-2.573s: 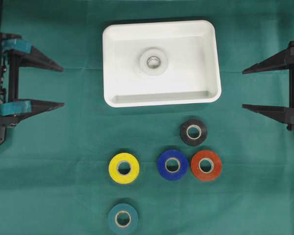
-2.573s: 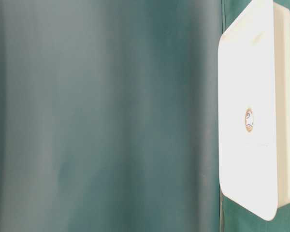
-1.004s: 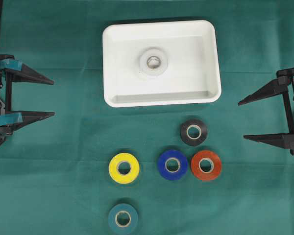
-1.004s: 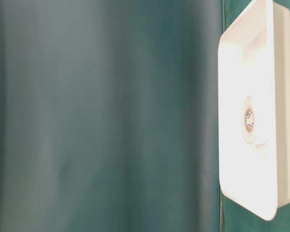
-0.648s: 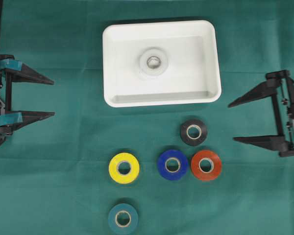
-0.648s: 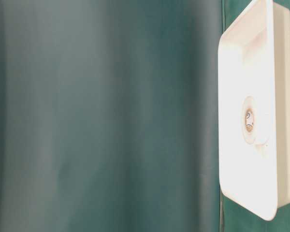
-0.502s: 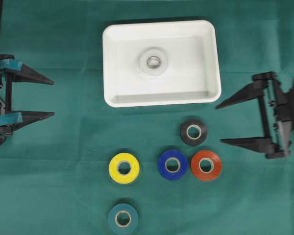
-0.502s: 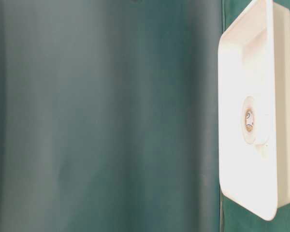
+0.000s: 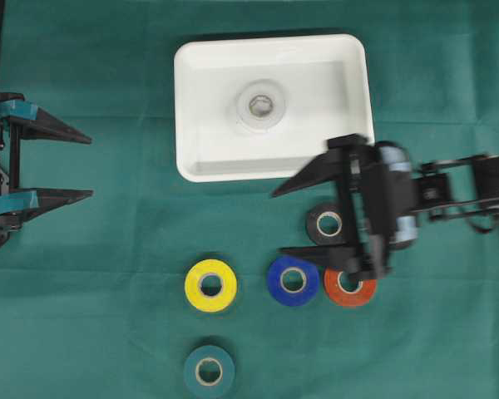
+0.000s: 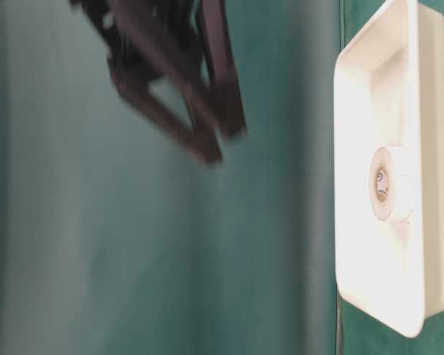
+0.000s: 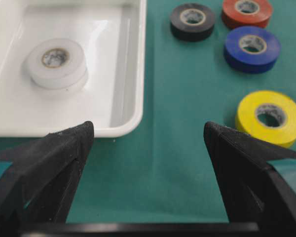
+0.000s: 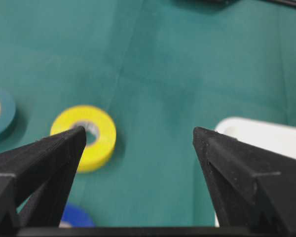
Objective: Pick up the tape from a random location and place it into the white case.
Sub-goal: 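Move the right gripper over the yellow tape roll, then lower the right gripper and close it on the yellow tape roll, then lift the yellow tape and carry it over the white tray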
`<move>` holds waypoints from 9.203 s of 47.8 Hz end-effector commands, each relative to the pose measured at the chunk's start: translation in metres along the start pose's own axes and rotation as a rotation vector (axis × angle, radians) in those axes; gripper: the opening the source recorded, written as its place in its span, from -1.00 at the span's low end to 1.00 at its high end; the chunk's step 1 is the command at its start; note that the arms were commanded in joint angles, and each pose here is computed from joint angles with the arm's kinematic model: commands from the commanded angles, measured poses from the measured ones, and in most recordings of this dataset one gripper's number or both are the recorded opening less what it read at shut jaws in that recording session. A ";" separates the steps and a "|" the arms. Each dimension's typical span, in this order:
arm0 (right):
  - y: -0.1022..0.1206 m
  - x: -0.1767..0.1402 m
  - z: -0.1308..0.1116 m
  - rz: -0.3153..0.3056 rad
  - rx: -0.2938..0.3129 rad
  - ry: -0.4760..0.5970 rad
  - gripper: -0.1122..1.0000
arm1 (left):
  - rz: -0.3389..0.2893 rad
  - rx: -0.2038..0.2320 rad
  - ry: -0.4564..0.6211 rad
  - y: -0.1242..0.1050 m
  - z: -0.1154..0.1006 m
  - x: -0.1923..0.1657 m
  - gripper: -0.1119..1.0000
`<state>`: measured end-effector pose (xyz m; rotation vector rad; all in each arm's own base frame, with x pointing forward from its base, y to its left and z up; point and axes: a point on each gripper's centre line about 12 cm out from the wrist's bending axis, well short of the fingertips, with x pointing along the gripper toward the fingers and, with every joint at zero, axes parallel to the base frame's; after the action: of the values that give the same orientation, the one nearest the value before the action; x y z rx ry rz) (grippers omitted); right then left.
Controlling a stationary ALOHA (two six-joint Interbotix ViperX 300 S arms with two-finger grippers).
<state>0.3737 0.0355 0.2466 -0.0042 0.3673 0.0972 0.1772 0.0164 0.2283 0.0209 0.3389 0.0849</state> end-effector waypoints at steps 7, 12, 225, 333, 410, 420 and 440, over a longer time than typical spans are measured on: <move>0.004 0.038 0.034 0.007 -0.003 -0.021 0.84 | 0.002 -0.004 -0.008 0.000 0.004 0.001 0.88; 0.007 0.054 0.042 0.012 -0.005 -0.023 0.84 | 0.002 -0.004 -0.008 0.000 0.005 0.001 0.88; 0.026 0.189 -0.066 -0.060 0.127 0.699 0.83 | 0.001 -0.004 0.012 0.000 0.002 0.001 0.88; 0.016 0.073 0.093 -0.123 0.047 0.659 -0.24 | 0.001 -0.004 0.011 0.000 0.002 0.001 0.88; -0.001 0.072 0.088 -0.183 0.029 0.676 -0.24 | 0.001 -0.004 0.012 0.000 0.002 0.001 0.88; -0.035 0.071 0.081 -0.242 0.066 0.696 -0.24 | 0.001 -0.004 0.014 0.000 0.002 0.001 0.88; -0.136 0.055 0.070 -0.417 0.174 0.696 -0.24 | 0.001 -0.004 0.012 0.000 0.002 0.001 0.88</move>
<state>0.4704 -0.0744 0.2665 0.0537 1.1236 -0.3214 0.1766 0.0160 0.2258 0.0202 0.3603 0.0829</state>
